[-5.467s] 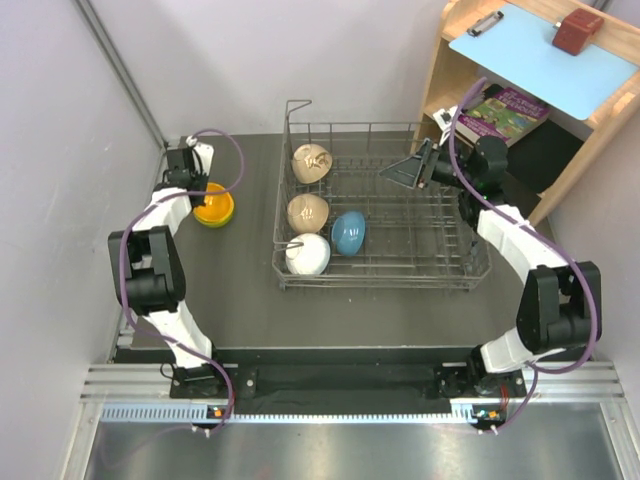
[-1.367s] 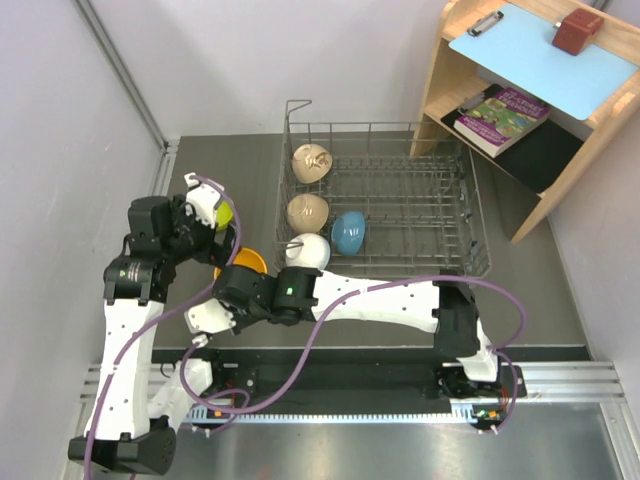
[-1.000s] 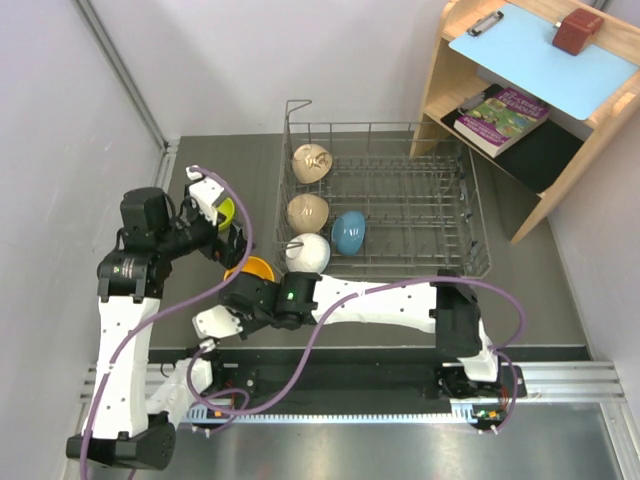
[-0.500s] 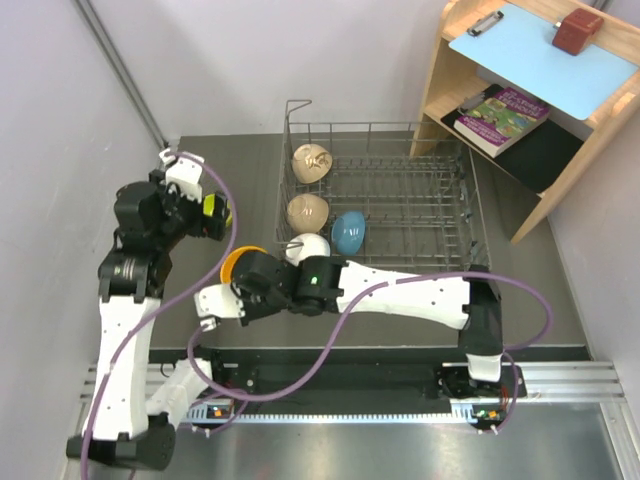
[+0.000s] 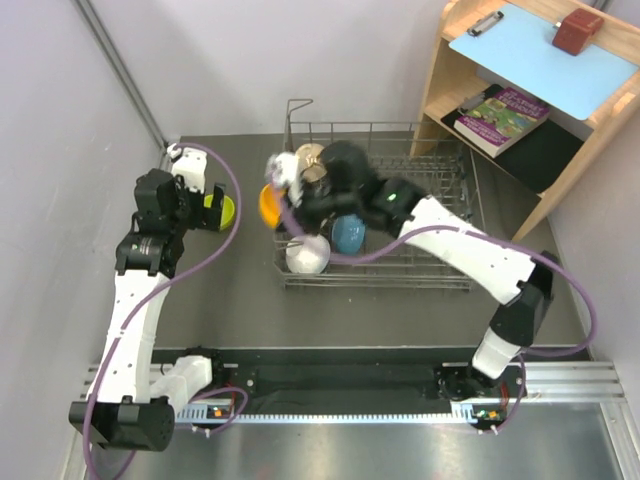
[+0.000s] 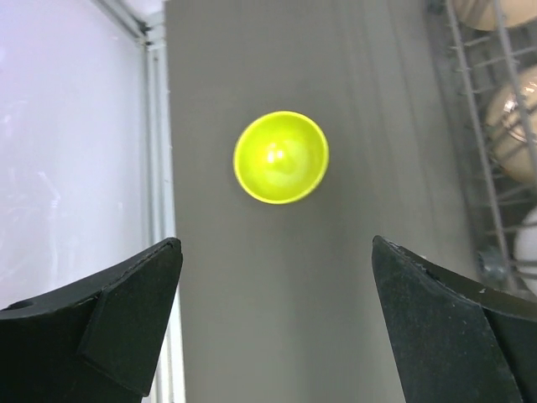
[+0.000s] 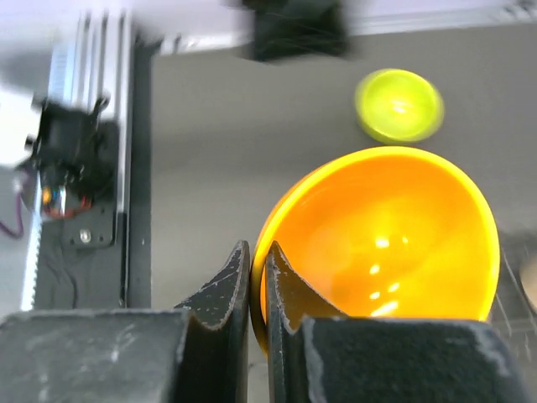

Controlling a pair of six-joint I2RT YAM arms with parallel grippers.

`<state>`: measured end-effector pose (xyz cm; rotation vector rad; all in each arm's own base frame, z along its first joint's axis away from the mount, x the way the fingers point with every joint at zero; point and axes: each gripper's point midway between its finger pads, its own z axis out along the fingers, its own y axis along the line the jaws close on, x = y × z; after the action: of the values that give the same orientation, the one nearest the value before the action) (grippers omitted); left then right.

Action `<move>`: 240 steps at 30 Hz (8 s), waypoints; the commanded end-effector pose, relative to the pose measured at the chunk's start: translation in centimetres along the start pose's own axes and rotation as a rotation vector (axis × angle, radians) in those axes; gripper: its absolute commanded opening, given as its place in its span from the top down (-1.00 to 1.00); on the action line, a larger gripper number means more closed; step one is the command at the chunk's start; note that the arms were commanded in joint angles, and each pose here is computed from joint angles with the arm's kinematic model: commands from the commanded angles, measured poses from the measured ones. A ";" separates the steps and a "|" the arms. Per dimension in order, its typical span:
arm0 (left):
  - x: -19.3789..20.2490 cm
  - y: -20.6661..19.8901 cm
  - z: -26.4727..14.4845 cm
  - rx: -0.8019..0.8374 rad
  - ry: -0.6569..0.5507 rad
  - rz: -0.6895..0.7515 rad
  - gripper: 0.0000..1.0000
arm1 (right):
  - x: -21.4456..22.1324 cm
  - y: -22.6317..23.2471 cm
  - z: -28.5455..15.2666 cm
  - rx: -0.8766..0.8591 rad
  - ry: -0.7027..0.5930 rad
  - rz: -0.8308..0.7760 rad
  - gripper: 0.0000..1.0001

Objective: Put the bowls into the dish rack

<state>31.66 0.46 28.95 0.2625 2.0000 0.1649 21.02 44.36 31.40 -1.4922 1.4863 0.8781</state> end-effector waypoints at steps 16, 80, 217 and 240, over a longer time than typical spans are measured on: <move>2.6 4.7 8.2 -0.135 0.089 0.052 -0.98 | 3.2 -9.2 -17.8 -0.161 -0.665 0.784 1.00; 7.8 5.5 10.0 -0.092 0.182 0.041 -0.98 | 16.5 -13.0 -22.9 0.131 -0.836 1.157 1.00; 14.2 6.4 23.3 0.083 0.358 -0.238 1.00 | 9.3 -12.8 -27.1 0.354 -0.345 0.567 -0.22; -1.3 -7.8 -1.1 0.479 0.103 0.003 1.00 | -1.1 2.5 -7.5 0.110 0.089 -0.388 -0.40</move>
<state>33.62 -6.08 30.21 0.5253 2.0396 -0.2818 19.31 35.35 36.45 -1.5602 1.3426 0.6738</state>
